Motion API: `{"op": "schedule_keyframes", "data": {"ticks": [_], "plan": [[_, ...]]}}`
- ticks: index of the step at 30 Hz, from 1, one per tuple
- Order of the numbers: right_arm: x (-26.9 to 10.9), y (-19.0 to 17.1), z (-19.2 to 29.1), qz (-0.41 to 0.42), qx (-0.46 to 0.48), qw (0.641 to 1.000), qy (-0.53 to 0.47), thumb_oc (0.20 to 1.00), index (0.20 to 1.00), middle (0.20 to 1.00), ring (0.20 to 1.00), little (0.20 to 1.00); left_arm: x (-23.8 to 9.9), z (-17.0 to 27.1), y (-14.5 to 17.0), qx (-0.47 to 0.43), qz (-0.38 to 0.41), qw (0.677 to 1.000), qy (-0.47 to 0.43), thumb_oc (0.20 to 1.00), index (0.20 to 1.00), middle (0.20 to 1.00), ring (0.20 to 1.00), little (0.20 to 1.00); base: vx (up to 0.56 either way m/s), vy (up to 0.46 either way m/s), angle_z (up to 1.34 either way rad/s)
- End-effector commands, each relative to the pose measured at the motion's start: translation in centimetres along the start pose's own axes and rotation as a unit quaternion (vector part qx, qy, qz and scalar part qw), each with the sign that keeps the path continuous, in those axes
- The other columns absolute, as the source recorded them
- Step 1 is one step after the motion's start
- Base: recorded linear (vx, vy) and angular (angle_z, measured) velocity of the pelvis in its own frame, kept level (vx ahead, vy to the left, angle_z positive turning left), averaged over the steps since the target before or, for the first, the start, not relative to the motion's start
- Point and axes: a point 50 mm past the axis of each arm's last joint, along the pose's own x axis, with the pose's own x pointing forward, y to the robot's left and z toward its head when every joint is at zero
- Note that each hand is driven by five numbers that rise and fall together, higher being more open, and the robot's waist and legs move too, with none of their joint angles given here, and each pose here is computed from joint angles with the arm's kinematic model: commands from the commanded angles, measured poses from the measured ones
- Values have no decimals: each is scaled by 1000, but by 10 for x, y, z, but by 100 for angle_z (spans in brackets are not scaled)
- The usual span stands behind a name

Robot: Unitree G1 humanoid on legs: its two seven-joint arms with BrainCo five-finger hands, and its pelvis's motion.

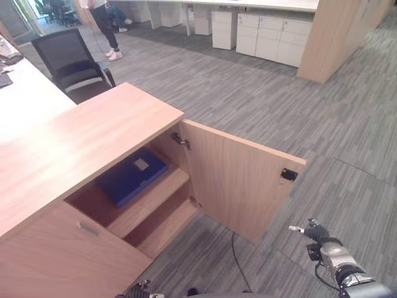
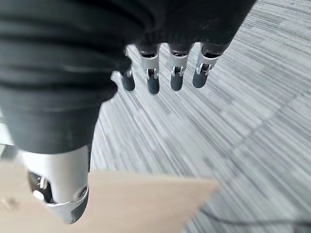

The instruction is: Put the empty folder in the office cabinet

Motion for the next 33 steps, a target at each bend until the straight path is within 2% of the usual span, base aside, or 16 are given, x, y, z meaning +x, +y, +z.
{"op": "schedule_keyframes", "data": {"ticks": [1,7,9,13,23,33], "plan": [[7,-7,53,-23,7,997,-71,1000,1000,1000,1000,1000,1,8,9,35,5,999,-9,1000,1000,1000,1000,1000,16,36,-2],[9,-17,102,-40,9,991,-126,1000,1000,1000,1000,1000,2,7,0,37,-4,999,-6,1000,1000,1000,1000,1000,0,0,0],[7,-1,127,-17,-18,987,-157,1000,1000,1000,1000,1000,3,5,-4,35,-6,999,0,1000,1000,1000,1000,1000,0,0,0],[4,25,141,15,-40,982,-183,1000,1000,1000,1000,1000,3,7,-6,34,-5,999,-1,1000,1000,1000,1000,1000,2,3,-1],[-6,86,140,98,-68,972,-203,1000,1000,1000,1000,1000,6,18,-9,46,-4,999,-19,1000,1000,1000,1000,1000,-3,2,-2],[-32,125,131,184,-85,942,-267,1000,1000,1000,1000,1000,6,14,-6,43,14,999,-9,1000,1000,1000,1000,1000,0,0,0]]}}
